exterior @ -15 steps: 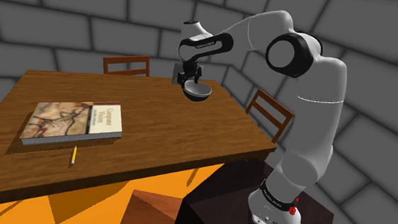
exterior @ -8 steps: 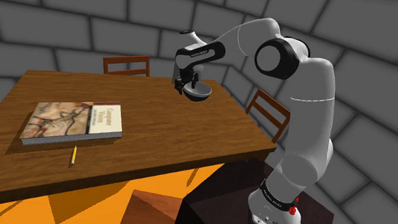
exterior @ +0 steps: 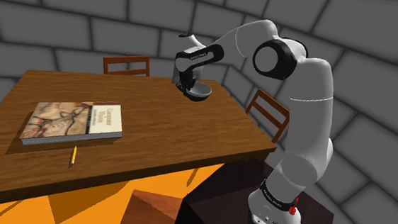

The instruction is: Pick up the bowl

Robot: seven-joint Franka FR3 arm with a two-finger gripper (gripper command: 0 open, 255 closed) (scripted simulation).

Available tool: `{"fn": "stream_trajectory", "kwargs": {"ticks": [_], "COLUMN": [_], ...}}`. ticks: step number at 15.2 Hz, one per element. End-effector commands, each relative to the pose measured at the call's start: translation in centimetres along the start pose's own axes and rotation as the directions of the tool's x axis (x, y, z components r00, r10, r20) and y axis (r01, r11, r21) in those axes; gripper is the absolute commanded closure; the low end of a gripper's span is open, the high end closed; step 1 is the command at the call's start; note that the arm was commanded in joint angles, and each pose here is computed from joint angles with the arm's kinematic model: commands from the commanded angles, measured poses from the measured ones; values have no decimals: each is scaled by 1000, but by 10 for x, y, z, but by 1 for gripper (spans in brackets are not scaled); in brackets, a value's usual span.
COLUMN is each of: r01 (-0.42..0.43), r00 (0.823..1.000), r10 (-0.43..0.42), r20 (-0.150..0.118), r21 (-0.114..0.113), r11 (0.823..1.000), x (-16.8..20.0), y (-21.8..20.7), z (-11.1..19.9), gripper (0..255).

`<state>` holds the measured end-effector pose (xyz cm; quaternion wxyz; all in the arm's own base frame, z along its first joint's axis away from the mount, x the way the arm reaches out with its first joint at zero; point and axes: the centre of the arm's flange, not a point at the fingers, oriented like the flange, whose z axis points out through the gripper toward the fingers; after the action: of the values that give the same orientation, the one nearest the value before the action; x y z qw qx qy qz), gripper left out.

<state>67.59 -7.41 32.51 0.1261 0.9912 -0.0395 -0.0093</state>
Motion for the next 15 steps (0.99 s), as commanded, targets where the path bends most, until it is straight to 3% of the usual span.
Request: {"fn": "stream_trajectory", "kwargs": {"ticks": [1,5,15], "r01": [0,0,0], "r00": [1000,1000,1000], "r10": [0,0,0], "r20": [1,1,1], "r21": [0,0,0], "r11": [1000,1000,1000], "x": [0,0,-1], "y": [0,0,13], "z": [0,0,-51], "gripper": [255,255,255]}}
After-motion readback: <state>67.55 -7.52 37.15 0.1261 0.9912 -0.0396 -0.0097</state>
